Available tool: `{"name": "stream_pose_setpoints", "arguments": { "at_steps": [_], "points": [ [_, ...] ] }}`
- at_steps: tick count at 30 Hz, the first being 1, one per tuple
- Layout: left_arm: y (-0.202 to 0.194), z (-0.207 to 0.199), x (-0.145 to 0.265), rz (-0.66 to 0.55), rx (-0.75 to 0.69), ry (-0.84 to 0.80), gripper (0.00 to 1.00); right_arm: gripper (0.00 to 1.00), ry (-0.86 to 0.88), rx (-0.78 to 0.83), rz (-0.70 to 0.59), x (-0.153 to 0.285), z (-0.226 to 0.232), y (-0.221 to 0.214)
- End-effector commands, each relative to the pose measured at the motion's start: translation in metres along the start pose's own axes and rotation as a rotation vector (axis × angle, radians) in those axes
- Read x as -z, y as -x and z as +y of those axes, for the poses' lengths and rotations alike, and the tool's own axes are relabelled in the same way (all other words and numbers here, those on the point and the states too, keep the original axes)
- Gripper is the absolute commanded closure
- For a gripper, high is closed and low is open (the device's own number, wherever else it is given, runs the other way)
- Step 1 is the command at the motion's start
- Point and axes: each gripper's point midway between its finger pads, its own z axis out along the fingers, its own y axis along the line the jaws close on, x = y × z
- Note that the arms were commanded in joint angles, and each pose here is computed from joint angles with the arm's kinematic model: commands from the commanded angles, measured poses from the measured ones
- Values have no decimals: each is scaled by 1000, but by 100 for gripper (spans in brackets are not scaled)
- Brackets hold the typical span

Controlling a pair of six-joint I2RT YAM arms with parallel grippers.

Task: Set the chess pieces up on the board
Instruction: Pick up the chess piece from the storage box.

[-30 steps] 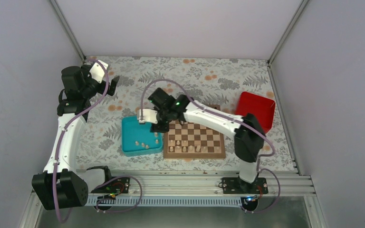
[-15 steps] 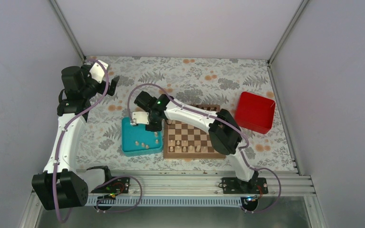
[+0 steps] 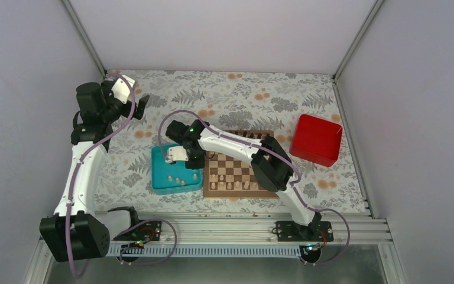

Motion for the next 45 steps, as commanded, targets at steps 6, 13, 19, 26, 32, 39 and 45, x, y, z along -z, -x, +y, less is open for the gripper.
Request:
{"name": "stream_pose_setpoints", "arguments": {
  "at_steps": [6, 13, 19, 26, 32, 39, 45],
  "points": [
    [13, 0, 8, -37, -2, -4, 0, 62, 15, 4, 44, -17, 5, -4],
    [13, -1, 9, -44, -5, -5, 0, 65, 23, 12, 32, -21, 5, 0],
    [14, -2, 10, -49, -6, -8, 0, 73, 33, 12, 47, -27, 7, -3],
    [15, -3, 10, -52, -8, -15, 0, 87, 28, 10, 39, -20, 7, -2],
    [14, -1, 9, -48, -7, -8, 0, 93, -10, 9, -28, 4, 1, 10],
    [13, 1, 9, -44, -8, 8, 0, 94, -55, -31, -138, 63, -9, 12],
    [13, 3, 10, -40, -10, 20, 0, 95, -109, -126, -199, 111, -31, -24]
  ]
}}
